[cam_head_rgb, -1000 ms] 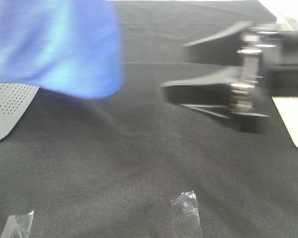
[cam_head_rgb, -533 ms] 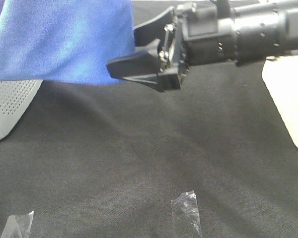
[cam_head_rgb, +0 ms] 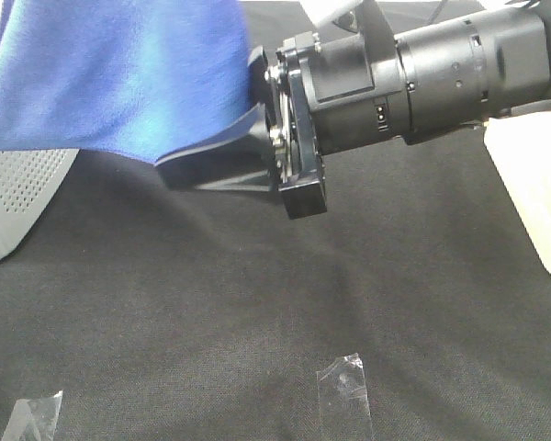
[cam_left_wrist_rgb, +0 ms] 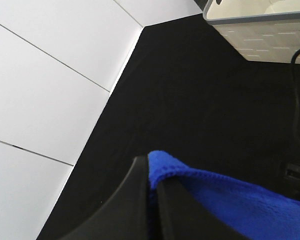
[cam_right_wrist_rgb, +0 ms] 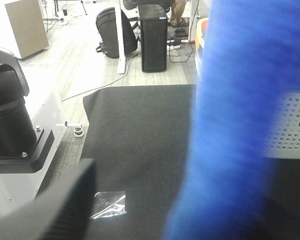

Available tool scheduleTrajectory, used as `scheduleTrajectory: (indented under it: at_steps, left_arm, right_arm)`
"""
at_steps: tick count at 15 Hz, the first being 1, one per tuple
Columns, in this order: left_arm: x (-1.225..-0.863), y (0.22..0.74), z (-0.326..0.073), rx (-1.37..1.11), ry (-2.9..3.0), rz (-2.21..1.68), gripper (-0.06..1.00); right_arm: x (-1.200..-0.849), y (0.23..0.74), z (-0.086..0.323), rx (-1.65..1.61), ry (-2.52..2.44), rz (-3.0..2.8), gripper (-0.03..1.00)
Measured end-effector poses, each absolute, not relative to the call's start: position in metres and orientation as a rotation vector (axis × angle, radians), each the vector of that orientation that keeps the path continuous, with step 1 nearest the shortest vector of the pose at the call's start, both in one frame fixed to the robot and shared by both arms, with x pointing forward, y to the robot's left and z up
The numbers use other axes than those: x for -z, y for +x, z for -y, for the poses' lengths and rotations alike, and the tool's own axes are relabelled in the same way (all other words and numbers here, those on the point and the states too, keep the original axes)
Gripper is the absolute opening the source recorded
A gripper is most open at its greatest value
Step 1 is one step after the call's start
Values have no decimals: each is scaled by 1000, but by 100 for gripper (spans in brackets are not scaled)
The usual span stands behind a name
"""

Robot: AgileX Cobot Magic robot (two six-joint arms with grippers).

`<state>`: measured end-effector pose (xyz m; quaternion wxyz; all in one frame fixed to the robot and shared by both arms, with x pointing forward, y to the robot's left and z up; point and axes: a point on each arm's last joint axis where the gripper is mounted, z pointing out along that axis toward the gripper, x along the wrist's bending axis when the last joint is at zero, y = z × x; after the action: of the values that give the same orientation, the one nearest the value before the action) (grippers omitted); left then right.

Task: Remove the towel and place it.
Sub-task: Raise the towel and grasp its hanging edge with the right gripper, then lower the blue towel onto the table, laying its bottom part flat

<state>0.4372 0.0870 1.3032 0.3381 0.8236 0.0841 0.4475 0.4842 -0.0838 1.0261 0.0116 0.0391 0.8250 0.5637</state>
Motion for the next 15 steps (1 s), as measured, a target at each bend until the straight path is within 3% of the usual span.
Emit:
scheduleTrajectory:
  at_steps: [2,3,5,10,15]
  left_arm:
    - [-1301,438,-90,-1180,2182,-233,0]
    - [-1300,438,-91,-1184,2204,-242,0]
    - [-1299,439,-94,-1203,2233,-255,0]
    - [-1296,439,-97,-1198,2264,-280,0]
    - [-1296,439,-97,-1192,2261,-317,0]
  right_arm:
    - [-1025,487,85,-1723,164,-2567,41]
    - [-1024,489,85,-1713,199,-2569,25]
    - [-1025,490,85,-1718,276,-2595,3]
    - [-1033,493,83,-1724,507,-2667,3]
    - [-1040,500,93,-1477,947,-2724,3]
